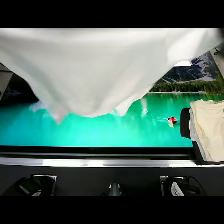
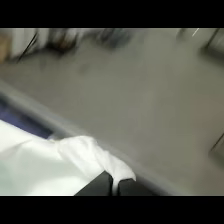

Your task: Fold the shirts.

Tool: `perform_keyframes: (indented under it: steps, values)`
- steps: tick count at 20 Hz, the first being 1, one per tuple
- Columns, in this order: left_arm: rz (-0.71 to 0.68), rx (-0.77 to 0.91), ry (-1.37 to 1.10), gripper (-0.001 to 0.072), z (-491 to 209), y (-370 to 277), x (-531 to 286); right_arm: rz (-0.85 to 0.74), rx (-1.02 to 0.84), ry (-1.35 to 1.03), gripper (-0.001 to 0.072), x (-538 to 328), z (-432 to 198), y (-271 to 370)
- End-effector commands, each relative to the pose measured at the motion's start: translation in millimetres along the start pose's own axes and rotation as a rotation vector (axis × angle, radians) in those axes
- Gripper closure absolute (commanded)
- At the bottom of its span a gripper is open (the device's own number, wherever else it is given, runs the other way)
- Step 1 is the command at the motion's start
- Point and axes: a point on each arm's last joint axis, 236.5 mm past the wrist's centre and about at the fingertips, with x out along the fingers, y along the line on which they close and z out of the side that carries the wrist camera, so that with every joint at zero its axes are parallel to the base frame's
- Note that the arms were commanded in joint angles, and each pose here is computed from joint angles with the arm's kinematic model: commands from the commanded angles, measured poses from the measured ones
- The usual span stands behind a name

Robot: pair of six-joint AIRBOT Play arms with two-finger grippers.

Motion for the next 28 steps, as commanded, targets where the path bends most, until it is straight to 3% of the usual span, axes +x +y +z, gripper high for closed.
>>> perform_keyframes:
  steps: [1,6,10,13,18,23,28]
  values:
    - [-0.043,0.012,-0.265,0.0683,91.6,-9.0,-67.9,-0.374,-0.24,-0.463,0.0694,-149.0,166.1,0.0]
    - [0.057,0.157,-0.206,0.0683,77.2,7.6,-43.2,-0.383,-0.279,-0.335,0.0694,-156.6,145.3,7.6]
    - [0.221,0.191,0.067,0.0683,13.0,46.3,-9.2,-0.338,-0.271,-0.166,0.0694,-112.3,98.7,-11.0]
    - [0.456,0.283,0.342,0.0682,-54.2,103.2,11.7,-0.225,-0.188,0.062,0.0694,-51.6,21.0,-26.5]
    - [0.716,0.349,0.786,0.0682,-199.6,214.7,44.1,0.003,0.154,0.488,0.0694,54.8,-173.6,-37.5]
    - [0.697,0.129,1.097,0.0682,-334.9,263.0,61.4,0.192,0.298,0.723,0.0694,146.7,-339.9,24.7]
    - [0.685,0.082,1.181,0.0682,-379.3,276.2,79.2,0.229,0.301,0.745,0.0693,191.9,-398.7,74.8]
